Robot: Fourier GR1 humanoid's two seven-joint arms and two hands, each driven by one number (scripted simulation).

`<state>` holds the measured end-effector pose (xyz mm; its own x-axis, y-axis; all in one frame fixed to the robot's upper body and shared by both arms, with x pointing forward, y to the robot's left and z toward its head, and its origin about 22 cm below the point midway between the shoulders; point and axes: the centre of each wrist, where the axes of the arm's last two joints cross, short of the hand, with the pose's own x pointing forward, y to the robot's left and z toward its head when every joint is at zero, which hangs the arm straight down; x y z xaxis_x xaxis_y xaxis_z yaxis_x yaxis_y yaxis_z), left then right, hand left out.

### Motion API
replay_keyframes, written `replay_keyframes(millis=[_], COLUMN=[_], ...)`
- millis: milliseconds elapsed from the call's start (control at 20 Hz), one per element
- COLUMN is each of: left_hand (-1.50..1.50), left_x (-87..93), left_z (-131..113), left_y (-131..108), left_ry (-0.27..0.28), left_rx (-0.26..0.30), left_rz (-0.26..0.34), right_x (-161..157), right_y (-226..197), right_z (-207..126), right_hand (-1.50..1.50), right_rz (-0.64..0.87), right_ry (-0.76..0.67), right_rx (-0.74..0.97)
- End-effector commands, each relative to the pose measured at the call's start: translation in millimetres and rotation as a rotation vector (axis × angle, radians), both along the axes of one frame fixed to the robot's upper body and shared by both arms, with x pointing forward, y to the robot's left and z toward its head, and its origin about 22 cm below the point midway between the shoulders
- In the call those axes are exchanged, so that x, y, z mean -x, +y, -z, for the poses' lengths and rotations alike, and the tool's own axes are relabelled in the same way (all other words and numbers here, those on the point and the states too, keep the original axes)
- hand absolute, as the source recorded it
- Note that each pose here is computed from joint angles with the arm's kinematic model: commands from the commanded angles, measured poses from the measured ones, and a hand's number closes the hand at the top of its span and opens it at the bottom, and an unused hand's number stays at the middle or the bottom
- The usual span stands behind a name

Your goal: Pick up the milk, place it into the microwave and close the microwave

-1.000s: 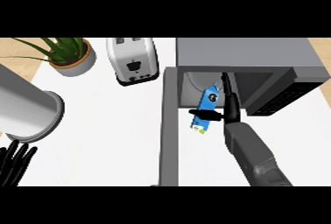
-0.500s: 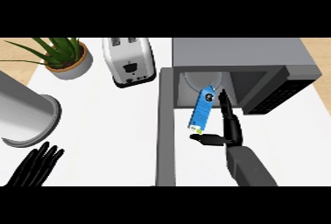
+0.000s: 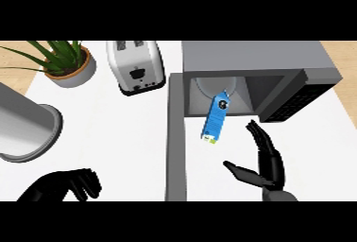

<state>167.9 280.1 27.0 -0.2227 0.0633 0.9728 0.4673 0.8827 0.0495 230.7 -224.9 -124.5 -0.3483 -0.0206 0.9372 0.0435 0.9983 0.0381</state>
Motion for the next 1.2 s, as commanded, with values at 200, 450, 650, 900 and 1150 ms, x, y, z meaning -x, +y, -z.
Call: replay_keyframes(millis=[200, 450, 650, 900, 1150], left_hand=[1.50, 1.50, 1.50, 1.50, 1.50], left_x=[-49.9, -82.3, -100.1, -107.2, -86.9], left_z=[-5, 9, -17, 4, 36], left_y=[-58, -85, -131, -188, -227], left_ry=[-0.049, -0.058, -0.050, -0.157, -0.092], left_rx=[-0.123, -0.170, -0.218, -0.305, -0.393], left_rz=[0.062, 0.121, 0.183, 0.251, 0.256], right_x=[38, 54, 75, 89, 82], right_y=[-30, -70, -73, -101, -91], right_z=[-54, -79, -79, -91, -121], right_hand=[-1.50, -1.50, -1.50, -1.50, -1.50], right_rz=[0.026, 0.087, 0.108, 0.052, 0.042], right_ry=[-0.023, -0.034, -0.077, -0.100, -0.134], right_rx=[-0.063, -0.061, -0.011, 0.028, 0.024])
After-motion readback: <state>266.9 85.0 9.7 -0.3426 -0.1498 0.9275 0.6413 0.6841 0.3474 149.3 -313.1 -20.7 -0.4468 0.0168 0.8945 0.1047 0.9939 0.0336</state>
